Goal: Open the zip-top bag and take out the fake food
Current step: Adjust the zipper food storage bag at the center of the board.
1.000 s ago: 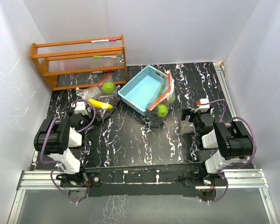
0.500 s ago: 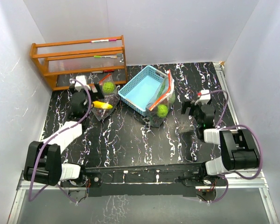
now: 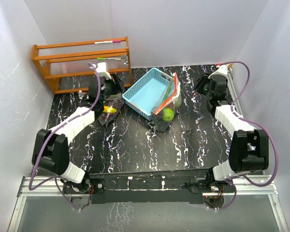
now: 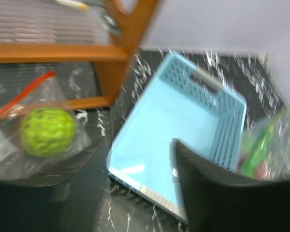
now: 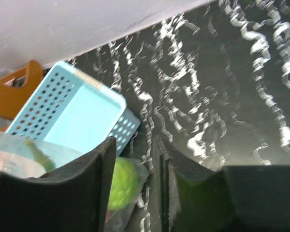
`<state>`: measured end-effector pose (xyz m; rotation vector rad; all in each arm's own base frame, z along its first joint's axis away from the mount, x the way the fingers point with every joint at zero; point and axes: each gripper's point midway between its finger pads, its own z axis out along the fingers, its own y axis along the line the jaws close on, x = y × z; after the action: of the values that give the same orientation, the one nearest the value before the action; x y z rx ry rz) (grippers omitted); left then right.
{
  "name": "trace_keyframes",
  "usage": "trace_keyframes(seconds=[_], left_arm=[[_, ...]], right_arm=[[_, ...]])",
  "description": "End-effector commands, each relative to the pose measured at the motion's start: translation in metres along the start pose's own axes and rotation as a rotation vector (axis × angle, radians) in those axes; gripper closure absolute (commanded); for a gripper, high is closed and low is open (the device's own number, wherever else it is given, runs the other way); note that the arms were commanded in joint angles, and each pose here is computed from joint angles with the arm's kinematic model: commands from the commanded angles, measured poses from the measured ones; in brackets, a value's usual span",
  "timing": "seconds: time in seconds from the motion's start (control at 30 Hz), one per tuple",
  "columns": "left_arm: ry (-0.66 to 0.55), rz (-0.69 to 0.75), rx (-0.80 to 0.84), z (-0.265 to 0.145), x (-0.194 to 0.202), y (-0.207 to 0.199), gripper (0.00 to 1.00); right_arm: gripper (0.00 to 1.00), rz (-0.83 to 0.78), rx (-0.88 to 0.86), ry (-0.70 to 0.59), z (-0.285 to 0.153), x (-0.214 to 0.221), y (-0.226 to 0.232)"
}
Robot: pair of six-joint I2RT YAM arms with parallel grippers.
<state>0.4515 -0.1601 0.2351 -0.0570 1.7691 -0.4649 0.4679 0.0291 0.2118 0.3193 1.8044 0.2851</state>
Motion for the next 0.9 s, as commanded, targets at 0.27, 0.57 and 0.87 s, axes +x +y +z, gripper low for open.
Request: trace_keyframes(seconds=[0.27, 0.57, 0.87], left_arm=[[0.243, 0.169, 0.423, 0.001, 0.052, -0.149, 0.45], [0.241, 0.080, 0.470, -0.011, 0.059, -0.159, 0.08], [0.262, 0.083, 0.513, -0.031, 0.061, -0.162, 0.20]], right_arm=[[0.18, -0.138, -0.272, -0.028, -0.038, -0.009, 0.142], [0.16, -0.220, -0.256, -0.040, -0.045, 0.005, 0.176], [0.50, -0.247, -0.173, -0.070, -0.018, -0.009, 0.172]])
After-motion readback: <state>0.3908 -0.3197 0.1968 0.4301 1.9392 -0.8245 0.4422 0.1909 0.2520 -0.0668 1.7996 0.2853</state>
